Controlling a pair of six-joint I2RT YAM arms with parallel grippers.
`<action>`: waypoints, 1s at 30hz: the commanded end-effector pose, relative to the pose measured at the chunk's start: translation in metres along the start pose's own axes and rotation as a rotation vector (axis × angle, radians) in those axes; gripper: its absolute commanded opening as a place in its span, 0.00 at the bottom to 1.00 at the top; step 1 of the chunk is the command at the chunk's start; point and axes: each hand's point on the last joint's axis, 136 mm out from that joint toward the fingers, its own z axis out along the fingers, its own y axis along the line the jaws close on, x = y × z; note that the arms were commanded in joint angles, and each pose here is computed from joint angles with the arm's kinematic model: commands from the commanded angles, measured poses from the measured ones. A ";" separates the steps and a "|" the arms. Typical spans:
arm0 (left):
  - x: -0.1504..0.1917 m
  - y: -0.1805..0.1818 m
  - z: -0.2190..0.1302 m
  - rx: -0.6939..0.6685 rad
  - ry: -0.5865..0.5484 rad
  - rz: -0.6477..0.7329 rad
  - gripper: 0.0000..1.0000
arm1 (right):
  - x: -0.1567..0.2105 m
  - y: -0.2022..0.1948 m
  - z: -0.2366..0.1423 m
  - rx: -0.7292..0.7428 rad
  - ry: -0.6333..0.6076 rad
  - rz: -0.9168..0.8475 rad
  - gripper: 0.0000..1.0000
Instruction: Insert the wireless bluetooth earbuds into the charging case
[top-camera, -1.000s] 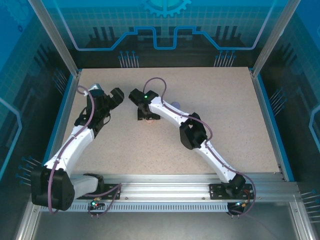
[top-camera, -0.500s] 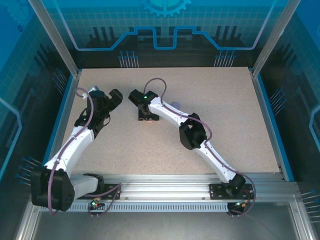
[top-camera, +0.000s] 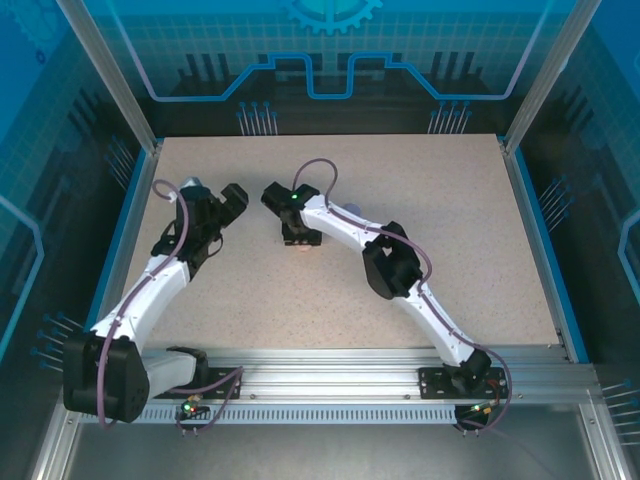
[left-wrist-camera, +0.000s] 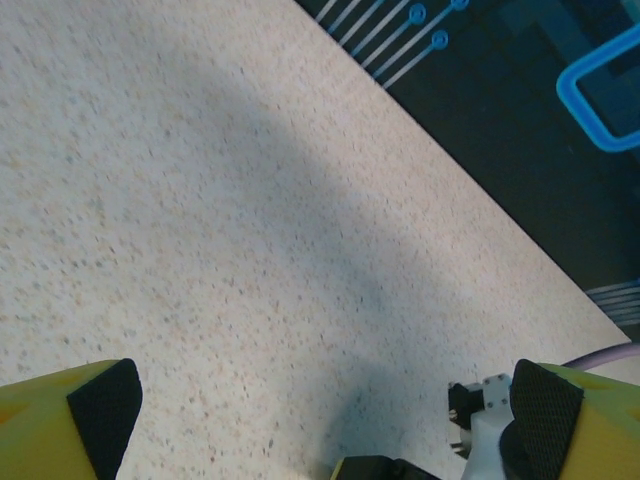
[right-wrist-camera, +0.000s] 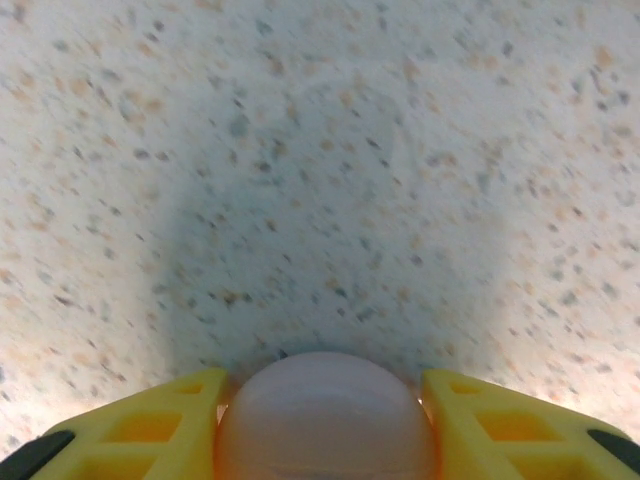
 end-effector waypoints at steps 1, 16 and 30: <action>0.024 -0.005 0.009 0.072 0.098 -0.059 0.99 | -0.015 -0.007 -0.037 -0.054 -0.037 0.063 0.40; 0.112 -0.044 0.023 0.409 0.179 -0.078 0.99 | -0.046 -0.050 -0.084 -0.159 -0.081 0.305 0.41; 0.161 -0.063 0.046 0.486 0.184 -0.093 0.99 | -0.050 -0.045 -0.068 -0.257 0.027 0.496 0.41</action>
